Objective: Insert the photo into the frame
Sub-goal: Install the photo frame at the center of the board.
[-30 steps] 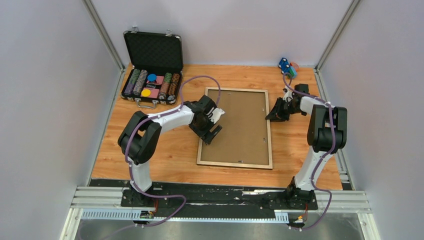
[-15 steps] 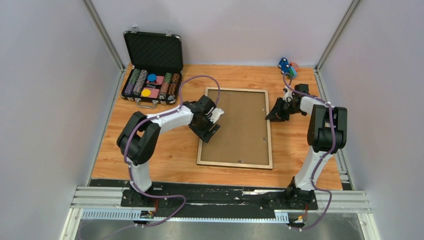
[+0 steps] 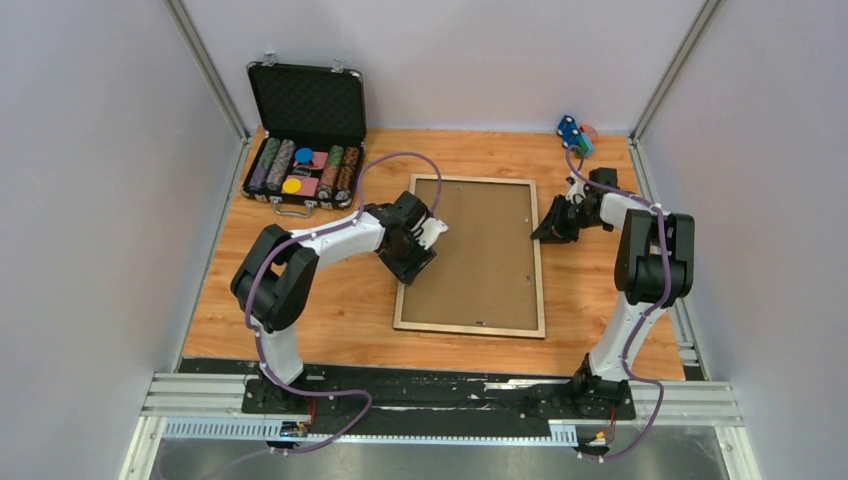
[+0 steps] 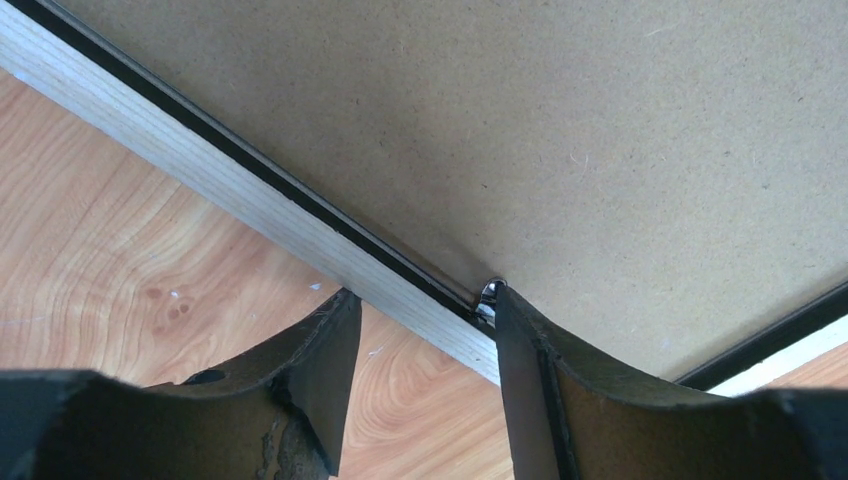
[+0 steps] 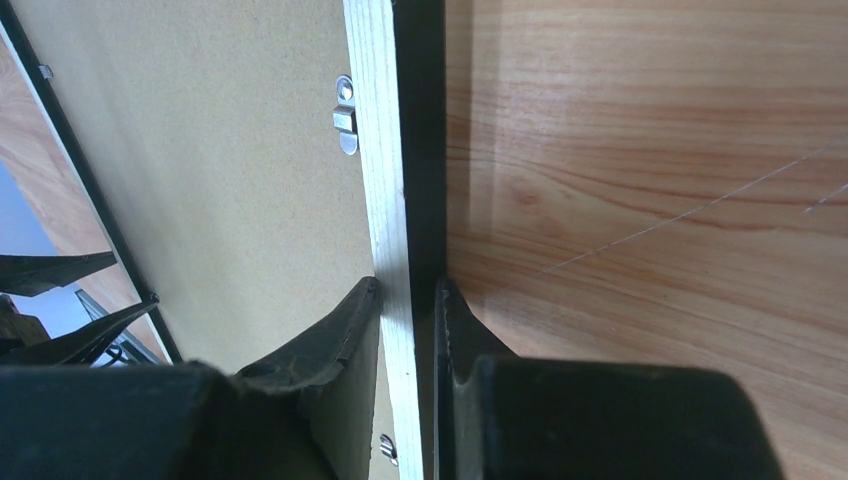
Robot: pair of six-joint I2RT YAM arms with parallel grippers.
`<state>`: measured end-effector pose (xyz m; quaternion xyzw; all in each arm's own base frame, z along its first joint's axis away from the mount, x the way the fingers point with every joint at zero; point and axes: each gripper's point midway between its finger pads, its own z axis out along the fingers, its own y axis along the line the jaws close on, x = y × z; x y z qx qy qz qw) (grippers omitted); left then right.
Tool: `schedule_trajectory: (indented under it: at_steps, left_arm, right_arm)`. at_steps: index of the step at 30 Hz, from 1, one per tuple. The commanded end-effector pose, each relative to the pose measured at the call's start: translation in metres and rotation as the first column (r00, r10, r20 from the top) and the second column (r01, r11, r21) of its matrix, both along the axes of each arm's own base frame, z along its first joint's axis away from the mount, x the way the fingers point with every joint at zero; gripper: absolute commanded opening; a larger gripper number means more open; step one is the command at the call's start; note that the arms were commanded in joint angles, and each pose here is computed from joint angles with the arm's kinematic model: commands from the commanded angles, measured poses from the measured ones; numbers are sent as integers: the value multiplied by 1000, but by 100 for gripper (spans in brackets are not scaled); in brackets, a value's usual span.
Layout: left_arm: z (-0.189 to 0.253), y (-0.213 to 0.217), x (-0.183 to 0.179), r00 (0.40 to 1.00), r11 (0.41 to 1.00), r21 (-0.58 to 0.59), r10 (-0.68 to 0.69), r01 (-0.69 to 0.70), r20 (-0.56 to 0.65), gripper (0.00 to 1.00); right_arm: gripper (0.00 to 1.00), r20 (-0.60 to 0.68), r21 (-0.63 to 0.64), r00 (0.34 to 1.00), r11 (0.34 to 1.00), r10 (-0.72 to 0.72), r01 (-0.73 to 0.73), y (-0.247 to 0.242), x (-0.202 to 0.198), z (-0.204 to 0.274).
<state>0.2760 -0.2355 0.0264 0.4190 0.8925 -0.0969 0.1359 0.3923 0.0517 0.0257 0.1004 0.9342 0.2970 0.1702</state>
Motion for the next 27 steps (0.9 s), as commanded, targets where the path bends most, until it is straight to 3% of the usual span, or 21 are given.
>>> schedule_trajectory:
  at_steps: [1, 8, 12, 16, 18, 24, 27]
  left_arm:
    - [-5, 4, -20, 996, 998, 12, -64, 65, -53, 57]
    - [-2, 4, -20, 996, 997, 11, -76, 77, -46, 52]
    - [9, -1, -15, 997, 998, -7, -68, 68, -28, 69]
    - [27, -4, 0, 999, 999, -23, -29, 30, 35, 93]
    - [38, -5, 11, 997, 999, -33, 2, 0, 71, 98]
    - [61, 2, 60, 978, 988, -71, 145, -135, 149, 100]
    - [55, 9, 84, 967, 975, -78, 219, -210, 130, 98]
  right_arm:
    - [0, -24, -78, 999, 996, -41, 39, -16, 0, -26]
    - [0, -26, -77, 999, 996, -37, 35, -16, -1, -27]
    - [0, -13, -77, 999, 997, -29, 28, -16, -1, -23]
    - [0, 16, -86, 1000, 996, -16, 18, -16, 0, -14]
    - [1, 32, -84, 999, 996, -10, 13, -16, 2, -9]
    - [0, 49, -79, 999, 997, 3, 1, -13, 2, -3]
    - [0, 48, -76, 999, 997, 8, -4, -12, 1, -2]
